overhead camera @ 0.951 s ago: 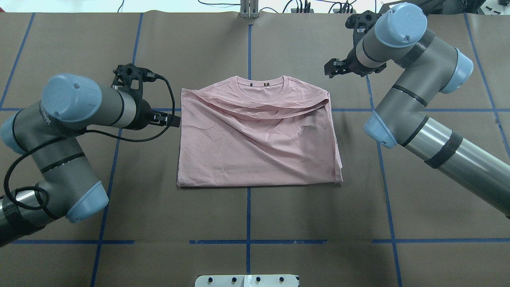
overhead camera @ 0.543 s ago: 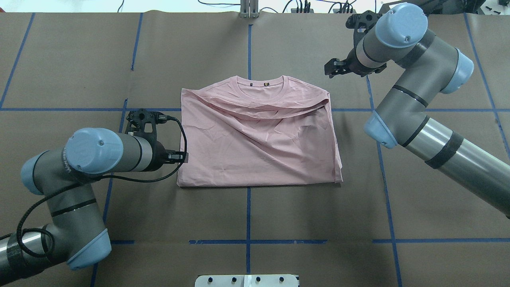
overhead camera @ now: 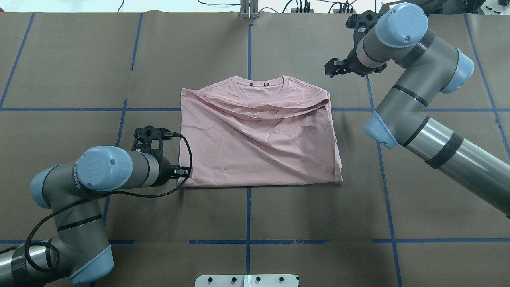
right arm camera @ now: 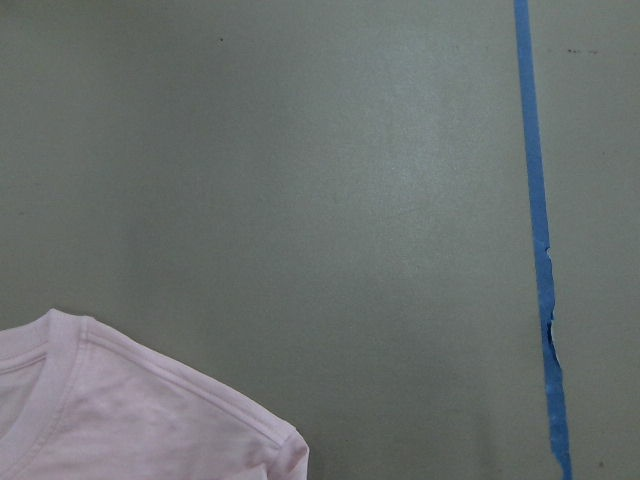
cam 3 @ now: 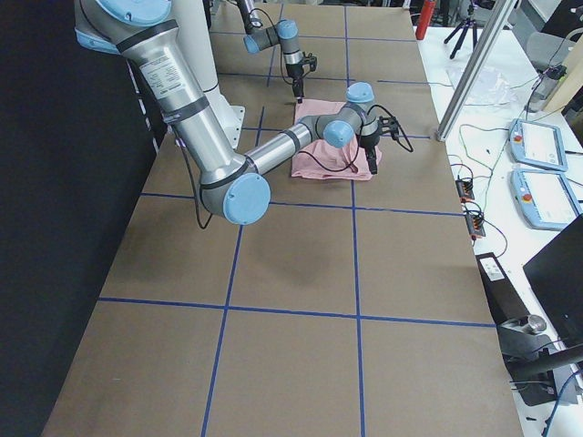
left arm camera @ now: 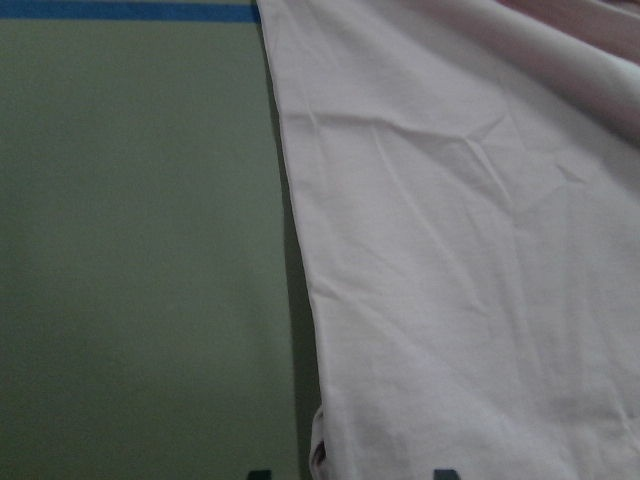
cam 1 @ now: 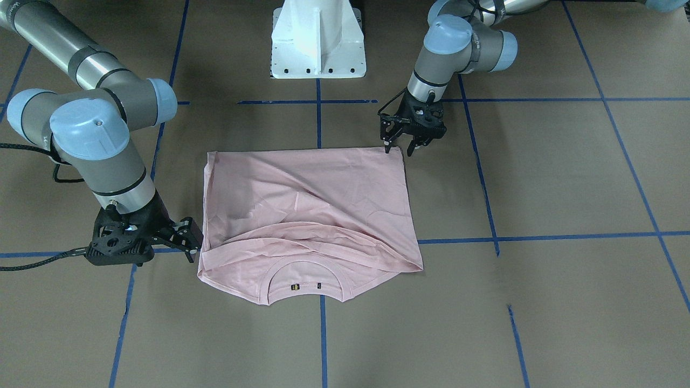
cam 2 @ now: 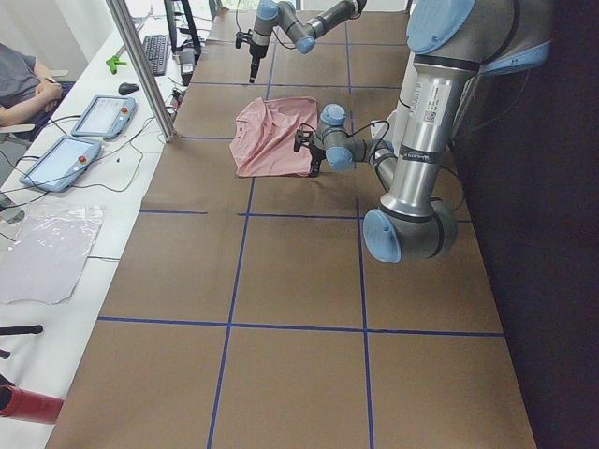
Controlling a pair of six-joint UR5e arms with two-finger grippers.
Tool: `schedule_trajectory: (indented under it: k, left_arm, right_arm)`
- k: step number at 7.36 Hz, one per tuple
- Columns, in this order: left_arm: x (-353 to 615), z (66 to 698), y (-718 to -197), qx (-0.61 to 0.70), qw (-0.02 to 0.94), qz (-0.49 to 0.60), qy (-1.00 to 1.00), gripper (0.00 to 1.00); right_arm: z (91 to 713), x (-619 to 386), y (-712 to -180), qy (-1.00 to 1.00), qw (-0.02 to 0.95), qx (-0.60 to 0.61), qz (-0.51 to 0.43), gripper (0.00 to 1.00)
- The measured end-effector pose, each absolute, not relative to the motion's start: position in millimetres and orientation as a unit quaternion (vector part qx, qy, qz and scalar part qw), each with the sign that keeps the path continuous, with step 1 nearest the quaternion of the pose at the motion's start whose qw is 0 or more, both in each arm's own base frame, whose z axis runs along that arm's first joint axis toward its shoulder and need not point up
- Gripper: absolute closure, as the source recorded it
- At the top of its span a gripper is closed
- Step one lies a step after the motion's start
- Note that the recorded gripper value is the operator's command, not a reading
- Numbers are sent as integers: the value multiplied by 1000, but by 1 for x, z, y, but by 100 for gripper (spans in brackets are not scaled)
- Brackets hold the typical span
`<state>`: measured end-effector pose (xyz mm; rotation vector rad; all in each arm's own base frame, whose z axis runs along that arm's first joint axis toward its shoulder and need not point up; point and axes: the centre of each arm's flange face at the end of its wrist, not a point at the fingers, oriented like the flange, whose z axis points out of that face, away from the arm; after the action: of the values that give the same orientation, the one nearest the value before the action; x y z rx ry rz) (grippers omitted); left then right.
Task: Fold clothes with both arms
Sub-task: 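Lower the left gripper to the folded shirt's side edge nearest it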
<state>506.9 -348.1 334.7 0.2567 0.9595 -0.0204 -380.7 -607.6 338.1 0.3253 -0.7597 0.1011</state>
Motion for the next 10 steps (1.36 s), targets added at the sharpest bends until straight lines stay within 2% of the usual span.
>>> schedule_trajectory:
  k: [9,10]
  left_arm:
    - [514,335,-344,118,881,-5,459,51]
    - [514,336,-345,118,881,-5,458,59]
  right_arm:
    - [340,-381,-607,-368,915,157,49,0]
    - [341,-381,-607,-368,915,157,49,0]
